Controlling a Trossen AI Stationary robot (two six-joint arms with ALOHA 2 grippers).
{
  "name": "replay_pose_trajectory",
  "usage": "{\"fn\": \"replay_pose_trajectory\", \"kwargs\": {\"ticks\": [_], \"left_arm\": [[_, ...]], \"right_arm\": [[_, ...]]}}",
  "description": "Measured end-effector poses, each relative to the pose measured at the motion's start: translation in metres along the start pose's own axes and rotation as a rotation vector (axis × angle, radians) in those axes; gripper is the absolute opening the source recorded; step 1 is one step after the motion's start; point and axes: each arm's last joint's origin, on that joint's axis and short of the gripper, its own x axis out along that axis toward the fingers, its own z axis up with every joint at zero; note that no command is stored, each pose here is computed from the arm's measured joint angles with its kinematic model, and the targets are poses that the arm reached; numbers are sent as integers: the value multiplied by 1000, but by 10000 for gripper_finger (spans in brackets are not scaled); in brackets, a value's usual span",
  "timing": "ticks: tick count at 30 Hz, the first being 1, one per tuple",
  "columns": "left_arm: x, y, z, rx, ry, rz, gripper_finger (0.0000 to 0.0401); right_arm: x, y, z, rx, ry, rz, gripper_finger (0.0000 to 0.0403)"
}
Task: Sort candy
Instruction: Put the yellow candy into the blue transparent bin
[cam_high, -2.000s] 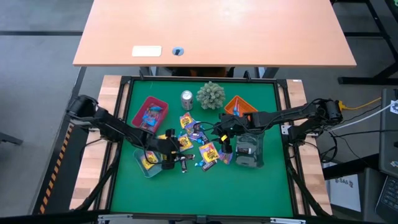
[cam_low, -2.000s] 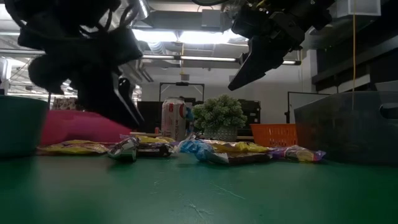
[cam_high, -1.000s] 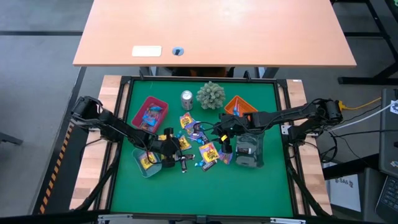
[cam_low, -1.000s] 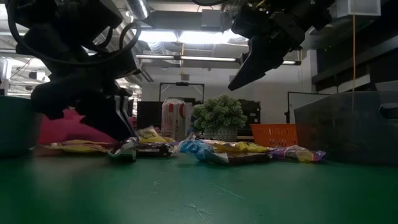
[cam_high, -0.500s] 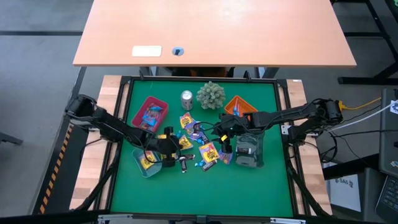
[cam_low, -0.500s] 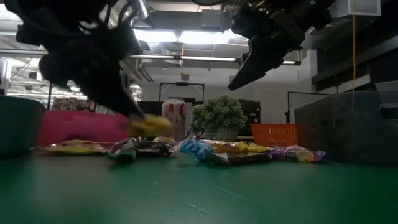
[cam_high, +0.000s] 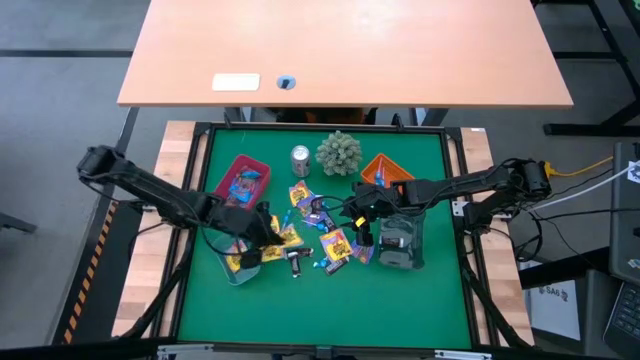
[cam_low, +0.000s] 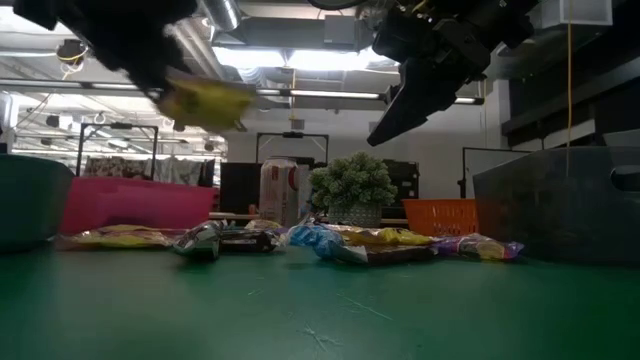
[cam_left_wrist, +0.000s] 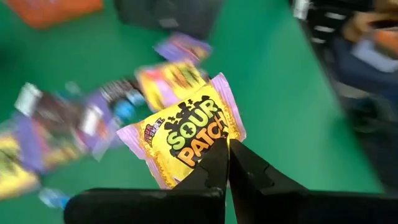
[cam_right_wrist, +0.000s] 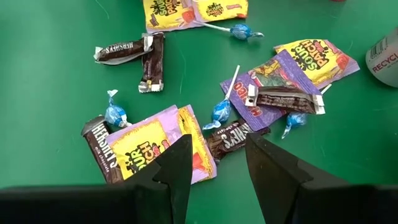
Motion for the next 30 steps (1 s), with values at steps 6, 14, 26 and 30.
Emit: {"fn": "replay_pose_trajectory", "kwargs": {"ticks": [6, 14, 26, 30], "left_arm": [[-29, 0, -12, -233, 221, -170, 0], [-49, 0, -34, -459, 522, -184, 0], [-54, 2, -46, -474, 611, -56, 0], [-54, 5, -48, -515, 609, 10, 0]], "right_arm": [[0, 0, 0, 0, 0, 0, 149], [0, 0, 0, 1, 0, 0, 149], [0, 0, 0, 0, 0, 0, 149], [0, 0, 0, 1, 0, 0, 149]]}}
